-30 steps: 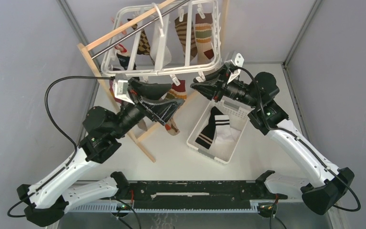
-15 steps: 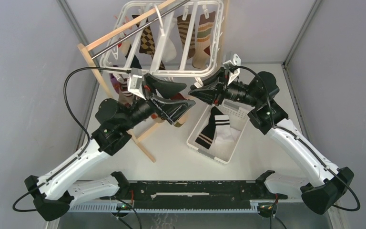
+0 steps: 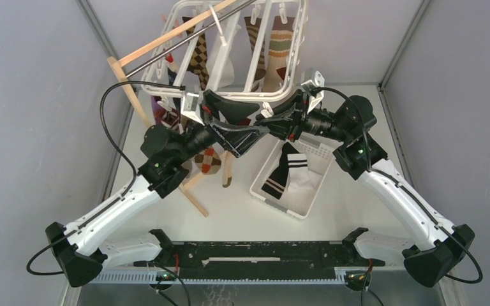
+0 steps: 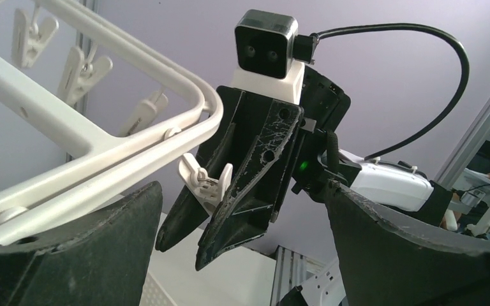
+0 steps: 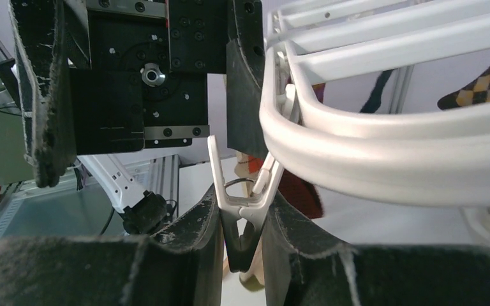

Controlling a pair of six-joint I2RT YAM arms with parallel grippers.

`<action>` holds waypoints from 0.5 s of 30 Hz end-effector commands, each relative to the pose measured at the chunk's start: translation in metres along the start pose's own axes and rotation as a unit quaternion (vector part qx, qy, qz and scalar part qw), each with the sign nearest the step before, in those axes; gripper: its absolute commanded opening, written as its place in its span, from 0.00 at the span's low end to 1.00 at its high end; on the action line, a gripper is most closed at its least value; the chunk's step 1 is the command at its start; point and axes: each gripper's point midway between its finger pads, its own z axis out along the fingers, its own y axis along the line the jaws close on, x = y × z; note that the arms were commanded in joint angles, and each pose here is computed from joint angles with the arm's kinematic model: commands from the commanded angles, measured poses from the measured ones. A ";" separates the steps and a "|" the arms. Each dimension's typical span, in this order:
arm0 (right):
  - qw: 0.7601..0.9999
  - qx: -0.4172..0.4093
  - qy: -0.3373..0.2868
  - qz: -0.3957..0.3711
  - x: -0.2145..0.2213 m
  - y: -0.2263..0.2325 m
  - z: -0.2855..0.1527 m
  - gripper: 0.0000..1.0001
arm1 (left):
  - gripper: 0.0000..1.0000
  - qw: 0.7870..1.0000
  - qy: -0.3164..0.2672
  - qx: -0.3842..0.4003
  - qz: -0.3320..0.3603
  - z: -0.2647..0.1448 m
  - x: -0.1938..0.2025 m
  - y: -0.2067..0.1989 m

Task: Clip the socks to the hanger
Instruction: Open the clamp at the hanger.

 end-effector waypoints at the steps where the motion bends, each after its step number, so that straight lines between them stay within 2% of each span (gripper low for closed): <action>1: 0.998 -0.061 -0.019 -0.023 -0.025 0.037 -0.003 0.00 | 1.00 0.999 -0.044 -0.002 0.015 0.009 -0.024 0.003; 10: 0.998 -0.061 -0.010 -0.018 -0.018 0.033 0.000 0.00 | 0.96 0.997 -0.066 0.003 0.030 0.009 -0.023 0.008; 12: 0.998 -0.062 -0.007 -0.017 -0.016 0.033 0.001 0.00 | 0.88 0.997 -0.065 0.002 0.035 0.009 -0.021 0.010; 14: 0.998 -0.064 -0.004 -0.016 -0.014 0.032 0.001 0.00 | 0.72 0.997 -0.062 -0.001 0.039 0.011 -0.018 0.013; 15: 0.998 -0.064 -0.003 -0.015 -0.013 0.032 0.002 0.00 | 0.70 0.997 -0.059 0.000 0.040 0.012 -0.016 0.014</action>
